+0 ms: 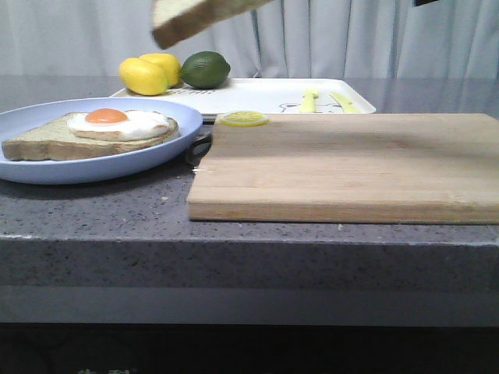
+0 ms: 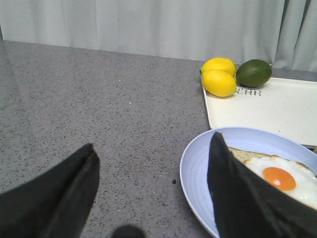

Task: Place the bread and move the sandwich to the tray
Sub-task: 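Carry the bread over the egg toast and release it on top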

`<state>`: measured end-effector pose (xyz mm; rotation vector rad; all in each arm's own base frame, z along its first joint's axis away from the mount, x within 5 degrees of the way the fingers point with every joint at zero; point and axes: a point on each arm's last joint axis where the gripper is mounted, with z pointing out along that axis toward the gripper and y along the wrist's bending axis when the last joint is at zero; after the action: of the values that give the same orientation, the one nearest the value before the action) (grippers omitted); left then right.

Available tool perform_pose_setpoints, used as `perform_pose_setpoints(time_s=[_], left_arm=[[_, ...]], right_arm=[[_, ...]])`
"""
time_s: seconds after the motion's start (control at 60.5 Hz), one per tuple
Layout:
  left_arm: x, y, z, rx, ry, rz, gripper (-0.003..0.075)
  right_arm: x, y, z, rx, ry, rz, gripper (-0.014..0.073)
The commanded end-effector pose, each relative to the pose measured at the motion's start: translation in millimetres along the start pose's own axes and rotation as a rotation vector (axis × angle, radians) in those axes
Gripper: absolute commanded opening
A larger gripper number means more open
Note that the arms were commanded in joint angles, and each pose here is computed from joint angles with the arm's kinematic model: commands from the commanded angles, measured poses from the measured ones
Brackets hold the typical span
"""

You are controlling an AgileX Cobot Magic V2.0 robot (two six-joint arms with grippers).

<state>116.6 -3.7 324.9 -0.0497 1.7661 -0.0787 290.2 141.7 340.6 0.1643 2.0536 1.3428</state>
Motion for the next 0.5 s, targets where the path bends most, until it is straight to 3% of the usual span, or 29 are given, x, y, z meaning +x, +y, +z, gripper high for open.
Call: perform_pose_setpoints(time_s=[0.0,0.132,0.331,0.48], left_arm=[[-19,-3,-2,0.02,-0.117,-0.011,0.0459],[-19,-3,-2,0.02,-0.117,-0.011,0.0459],[-19,-3,-2,0.02,-0.117,-0.011,0.0459],[-19,-3,-2,0.02,-0.117,-0.011,0.0459]], right_arm=[[1,26,19,-0.115,-0.046,0.054,-0.0059],[11,24,65,-0.167,-0.013,0.159,-0.0059],[22,-12,107,-0.082,0.047,0.205,-0.0054],[31,-32,122,-0.06,0.098,0.235,0.0029]])
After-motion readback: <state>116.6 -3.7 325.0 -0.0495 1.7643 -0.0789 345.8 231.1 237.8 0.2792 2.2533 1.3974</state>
